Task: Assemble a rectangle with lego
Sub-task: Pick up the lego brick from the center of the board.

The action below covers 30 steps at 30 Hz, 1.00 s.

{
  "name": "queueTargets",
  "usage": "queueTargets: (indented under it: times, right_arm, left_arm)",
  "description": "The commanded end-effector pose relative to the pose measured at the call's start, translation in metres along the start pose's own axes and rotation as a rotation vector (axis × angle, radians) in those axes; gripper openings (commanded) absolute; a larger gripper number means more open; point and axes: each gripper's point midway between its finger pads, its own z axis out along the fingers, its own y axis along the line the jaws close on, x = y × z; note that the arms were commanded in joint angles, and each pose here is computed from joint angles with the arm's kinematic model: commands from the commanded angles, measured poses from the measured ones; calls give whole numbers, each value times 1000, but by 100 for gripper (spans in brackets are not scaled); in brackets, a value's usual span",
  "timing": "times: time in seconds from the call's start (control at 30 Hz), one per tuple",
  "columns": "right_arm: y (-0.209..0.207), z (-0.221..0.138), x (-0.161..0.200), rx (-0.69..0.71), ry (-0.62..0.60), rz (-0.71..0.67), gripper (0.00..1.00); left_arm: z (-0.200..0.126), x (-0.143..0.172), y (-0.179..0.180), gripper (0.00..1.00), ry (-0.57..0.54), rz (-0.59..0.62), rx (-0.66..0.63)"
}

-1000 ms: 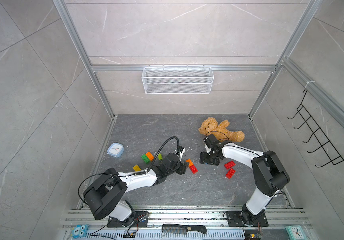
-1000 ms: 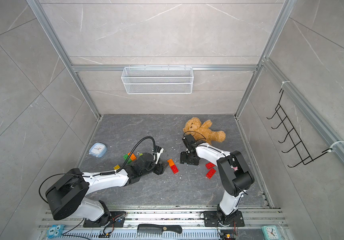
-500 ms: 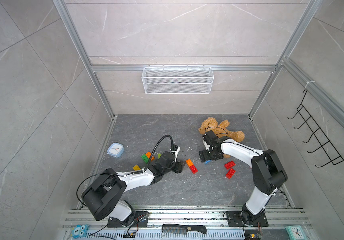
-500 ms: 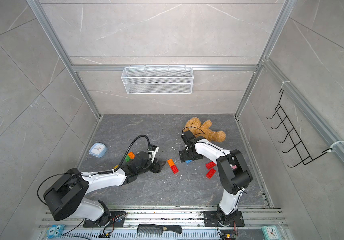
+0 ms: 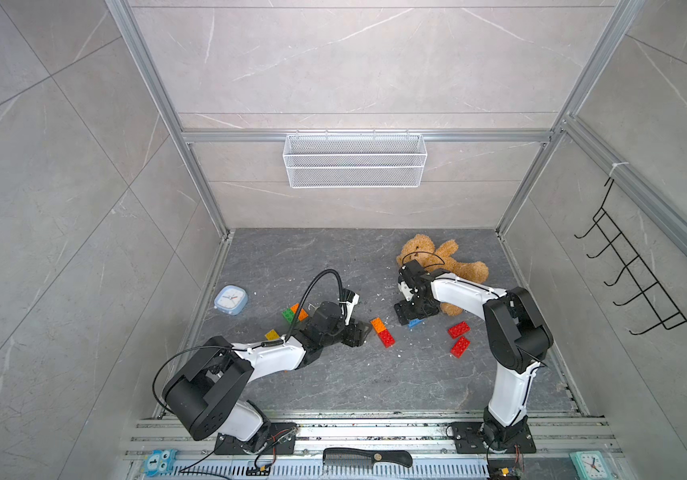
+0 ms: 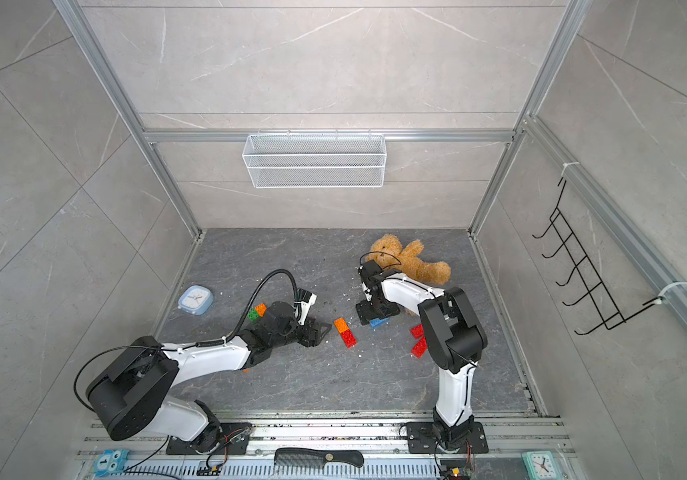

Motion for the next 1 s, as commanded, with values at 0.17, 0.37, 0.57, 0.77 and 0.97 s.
queueTargets:
  times: [0.17,0.37,0.57,0.77,0.97]
  right_arm:
    - [-2,-4,14,18,37,18,79]
    - [-3,-6,9,22,27,21,70]
    - [-2,-18,6,28,-8,33,59]
    - [11,-69,5,-12,-118,6,51]
    - [43,-85,17,-58,-117,-157,53]
  left_arm:
    - [3,-10,-7,68,-29,-11,41]
    - [4,-9,-6,67,-30,-15,39]
    - [-2,-11,1,66,-48,-31,7]
    - [-35,-20,25,67,-89,-38,-103]
    - [-31,14,19,72,54,111,-151]
